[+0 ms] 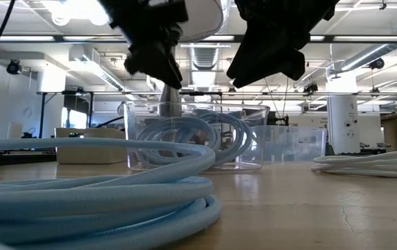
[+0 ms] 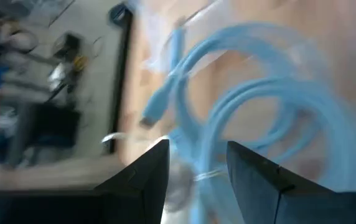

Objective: Pick & Place USB Port
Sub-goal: Put the blue hdmi cable into the left transparent bin

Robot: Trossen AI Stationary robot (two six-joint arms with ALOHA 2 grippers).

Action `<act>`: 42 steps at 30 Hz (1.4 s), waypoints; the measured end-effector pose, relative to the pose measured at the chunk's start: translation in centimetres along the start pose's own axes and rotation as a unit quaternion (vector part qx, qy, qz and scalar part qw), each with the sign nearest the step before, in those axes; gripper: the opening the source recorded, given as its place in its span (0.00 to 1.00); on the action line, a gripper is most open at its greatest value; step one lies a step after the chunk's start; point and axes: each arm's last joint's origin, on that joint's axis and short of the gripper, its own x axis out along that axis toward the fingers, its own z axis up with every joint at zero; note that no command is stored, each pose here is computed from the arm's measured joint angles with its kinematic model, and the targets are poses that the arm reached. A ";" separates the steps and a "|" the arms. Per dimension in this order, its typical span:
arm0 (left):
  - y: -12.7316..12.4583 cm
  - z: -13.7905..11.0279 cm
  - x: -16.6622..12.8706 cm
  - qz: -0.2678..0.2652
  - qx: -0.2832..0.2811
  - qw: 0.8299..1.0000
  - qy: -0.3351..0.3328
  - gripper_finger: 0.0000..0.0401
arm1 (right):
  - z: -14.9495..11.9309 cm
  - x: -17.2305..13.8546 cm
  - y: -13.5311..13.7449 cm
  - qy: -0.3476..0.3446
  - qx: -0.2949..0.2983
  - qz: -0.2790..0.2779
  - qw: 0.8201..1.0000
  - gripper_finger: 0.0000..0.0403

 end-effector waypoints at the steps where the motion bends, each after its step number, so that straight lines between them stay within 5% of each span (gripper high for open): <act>1: -0.2 0.1 -0.5 -0.019 -0.005 1.000 -0.009 0.41 | 0.0 0.0 0.0 0.000 0.000 0.000 1.000 0.30; 6: -0.5 0.4 -2.8 -0.146 -0.045 0.987 -0.051 0.41 | -0.1 0.0 0.0 0.000 0.000 0.000 1.000 0.31; 11: -1.6 0.6 -4.1 -0.300 -0.076 0.949 -0.069 0.41 | -0.1 0.0 0.0 0.000 -0.001 0.000 1.000 0.29; 14: -2.6 0.7 -4.7 -0.348 -0.083 0.931 -0.065 0.41 | -0.1 0.0 0.0 0.001 -0.001 -0.001 1.000 0.28; 20: -5.7 -0.3 -5.4 -0.376 -0.088 0.921 -0.048 0.41 | -0.4 0.1 -0.2 0.005 -0.004 -0.004 1.000 0.28; 29: -10.0 -2.3 -4.3 -0.412 -0.204 0.885 -0.073 0.41 | -0.6 0.2 -0.3 0.008 -0.015 -0.007 1.000 0.29; 42: -13.7 -6.3 -0.5 -0.403 -0.229 0.885 -0.050 0.41 | 0.0 0.6 -1.0 0.004 -0.061 -0.015 0.998 0.31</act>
